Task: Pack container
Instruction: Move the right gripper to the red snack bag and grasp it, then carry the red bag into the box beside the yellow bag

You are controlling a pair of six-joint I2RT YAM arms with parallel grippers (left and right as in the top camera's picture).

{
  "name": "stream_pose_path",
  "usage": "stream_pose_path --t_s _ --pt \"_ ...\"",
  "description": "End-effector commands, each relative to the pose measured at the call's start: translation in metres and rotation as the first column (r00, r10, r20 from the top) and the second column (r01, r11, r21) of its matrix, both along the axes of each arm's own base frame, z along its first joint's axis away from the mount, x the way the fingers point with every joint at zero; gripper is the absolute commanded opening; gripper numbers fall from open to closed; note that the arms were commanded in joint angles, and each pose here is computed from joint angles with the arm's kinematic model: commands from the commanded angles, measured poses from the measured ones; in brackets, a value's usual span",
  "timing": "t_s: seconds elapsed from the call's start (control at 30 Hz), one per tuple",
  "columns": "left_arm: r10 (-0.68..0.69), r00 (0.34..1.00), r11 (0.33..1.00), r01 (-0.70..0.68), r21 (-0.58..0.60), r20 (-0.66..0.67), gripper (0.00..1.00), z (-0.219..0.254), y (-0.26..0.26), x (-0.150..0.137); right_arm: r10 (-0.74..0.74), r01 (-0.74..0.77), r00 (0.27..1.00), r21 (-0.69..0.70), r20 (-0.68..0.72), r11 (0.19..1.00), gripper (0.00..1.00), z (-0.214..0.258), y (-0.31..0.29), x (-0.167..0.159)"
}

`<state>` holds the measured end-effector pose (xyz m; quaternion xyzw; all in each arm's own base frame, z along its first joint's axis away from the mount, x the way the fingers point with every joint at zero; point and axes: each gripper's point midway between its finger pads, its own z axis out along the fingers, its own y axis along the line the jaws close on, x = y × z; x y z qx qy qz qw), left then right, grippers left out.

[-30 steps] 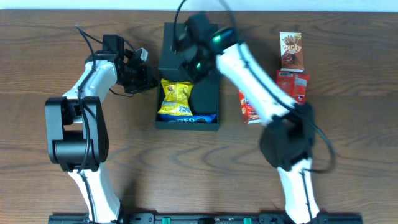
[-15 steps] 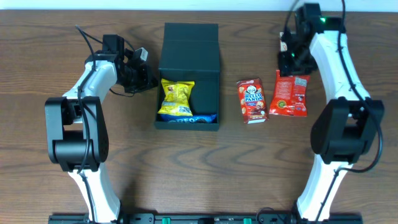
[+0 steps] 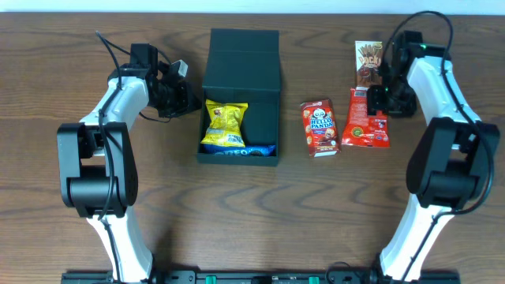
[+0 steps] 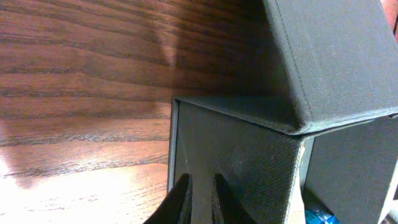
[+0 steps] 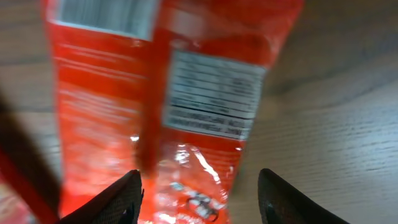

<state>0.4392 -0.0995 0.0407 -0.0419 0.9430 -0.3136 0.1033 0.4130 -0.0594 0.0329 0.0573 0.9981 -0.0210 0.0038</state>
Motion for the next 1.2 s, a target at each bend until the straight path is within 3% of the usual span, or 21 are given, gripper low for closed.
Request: stream_pose_path --t_s 0.0,0.1,0.23,0.27,0.47,0.67,0.77,0.97,1.17 --pt "-0.010 1.000 1.000 0.010 -0.021 0.019 0.13 0.010 -0.006 0.000 -0.047 0.048 0.999 0.033 -0.018 0.998 0.57 -0.010 -0.001 -0.010" --pt "-0.010 1.000 1.000 0.010 -0.021 0.018 0.13 0.010 -0.006 0.000 -0.045 0.046 0.999 0.093 -0.008 0.995 0.49 -0.020 0.010 -0.010" --pt "-0.003 1.000 1.000 0.004 -0.023 0.014 0.12 0.010 -0.006 0.000 -0.050 0.050 0.999 0.119 -0.005 0.992 0.05 -0.023 0.015 -0.010" --pt "-0.003 1.000 1.000 0.003 -0.023 0.014 0.11 0.010 -0.006 0.000 -0.050 0.050 0.999 0.119 -0.004 0.992 0.01 -0.023 0.015 -0.010" --pt "0.037 0.999 0.999 -0.037 -0.026 0.003 0.07 0.010 0.006 0.003 -0.057 0.056 0.998 0.151 0.005 0.987 0.01 -0.008 0.020 -0.007" --pt "0.119 0.993 0.992 -0.119 -0.035 -0.012 0.11 0.011 0.033 0.008 -0.034 0.009 0.986 0.146 0.166 0.989 0.01 0.074 0.027 0.021" --pt "0.146 0.989 0.988 -0.147 -0.040 -0.015 0.11 0.011 0.043 0.010 0.018 -0.077 0.963 0.210 0.271 0.975 0.01 0.116 0.063 0.030" --pt "0.171 0.985 0.984 -0.171 -0.042 -0.012 0.13 0.012 0.054 0.012 0.169 -0.354 0.894 0.422 0.415 0.834 0.01 0.157 0.182 0.030" --pt "0.171 0.985 0.984 -0.171 -0.042 -0.007 0.14 0.012 0.055 0.013 0.292 -0.505 0.838 0.451 0.462 0.736 0.01 0.160 0.248 0.018"
